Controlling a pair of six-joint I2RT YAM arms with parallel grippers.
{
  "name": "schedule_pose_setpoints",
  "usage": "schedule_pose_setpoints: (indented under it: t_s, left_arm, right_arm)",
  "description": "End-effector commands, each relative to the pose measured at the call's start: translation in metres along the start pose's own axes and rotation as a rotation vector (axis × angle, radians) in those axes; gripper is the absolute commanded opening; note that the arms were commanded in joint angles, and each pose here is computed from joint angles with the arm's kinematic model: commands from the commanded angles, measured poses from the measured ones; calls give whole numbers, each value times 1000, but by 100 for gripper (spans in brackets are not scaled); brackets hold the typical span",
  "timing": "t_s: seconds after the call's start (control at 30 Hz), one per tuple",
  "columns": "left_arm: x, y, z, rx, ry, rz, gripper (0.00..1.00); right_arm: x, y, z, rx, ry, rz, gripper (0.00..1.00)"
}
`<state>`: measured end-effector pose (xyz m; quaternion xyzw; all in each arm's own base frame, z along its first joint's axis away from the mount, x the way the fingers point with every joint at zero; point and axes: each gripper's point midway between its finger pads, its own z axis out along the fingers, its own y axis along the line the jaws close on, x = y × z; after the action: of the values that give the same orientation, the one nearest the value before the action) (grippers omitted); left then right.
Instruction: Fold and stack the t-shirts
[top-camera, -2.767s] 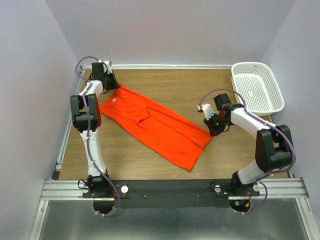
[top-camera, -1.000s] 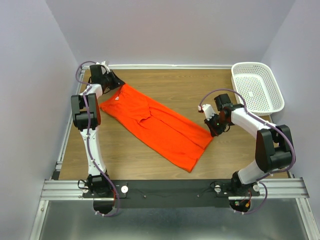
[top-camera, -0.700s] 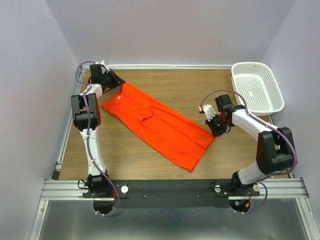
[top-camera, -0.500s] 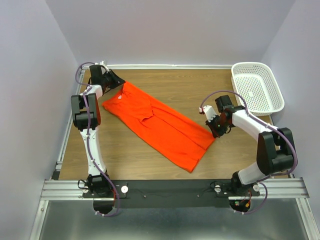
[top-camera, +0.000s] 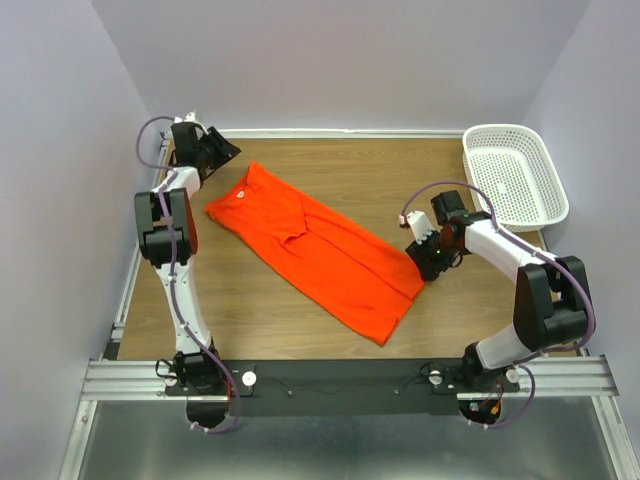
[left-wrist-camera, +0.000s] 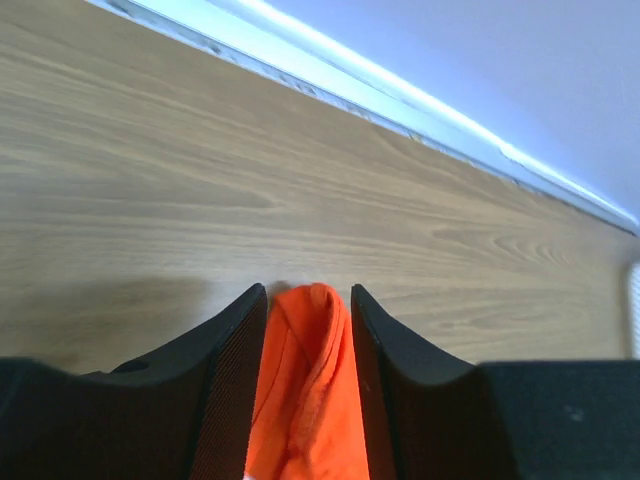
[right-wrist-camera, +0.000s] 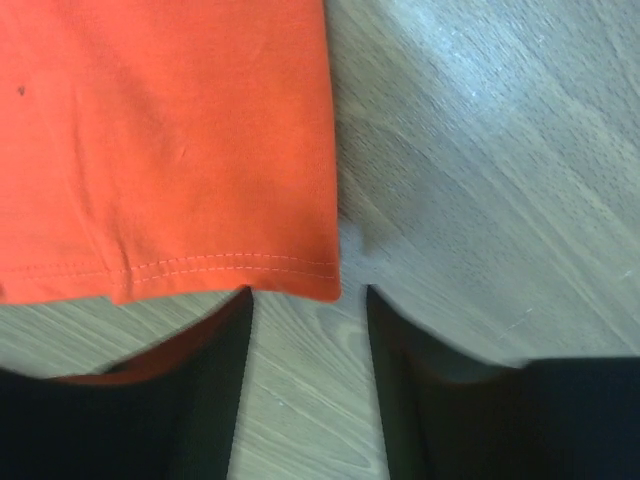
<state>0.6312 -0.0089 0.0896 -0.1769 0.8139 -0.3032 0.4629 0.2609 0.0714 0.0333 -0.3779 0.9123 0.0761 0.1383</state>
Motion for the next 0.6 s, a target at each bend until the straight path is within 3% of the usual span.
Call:
schedule_pose_setpoints:
  t_s: [0.0,0.07,0.1,0.13,0.2,0.27,0.3,0.37,0.47,0.57]
  left_arm:
    - [-101,-39,-75,-157,-299,184,50]
    - [-101,-22,-102,-281,-363,196,56]
    - [-120,-42,-133,-285,-447,221,63]
    - [-100,-16,-147,-381,-450,201,69]
    - [-118,-31,-195,-382,-586,164,85]
    - [-83,-8,-212,-407,-557,96,94]
    - [-90,-15,-235,-372,-607,77,95]
    - [-39,-1,-235,-314,-510,-22,95]
    - [19,18,-244,-296,-417,-177,91]
    - [72,32,-244,-276,-314,-256,88]
  right_arm:
    - [-14,-9,-19,54,-59,15,72]
    - [-27,-14,-28,73,-106,19,79]
    - [-36,-14,-35,78,-144,15,82]
    - [-44,-15,-40,80,-174,28,83]
    - [-69,-16,-56,81,-281,23,86]
    - [-87,-9,-67,47,-370,9,87]
    - [-103,5,-74,-29,-451,-21,91]
    - [-117,25,-89,-114,-553,-64,100]
    - [-129,58,-102,-281,-674,-157,100]
    - [-132,78,-104,-417,-700,-162,100]
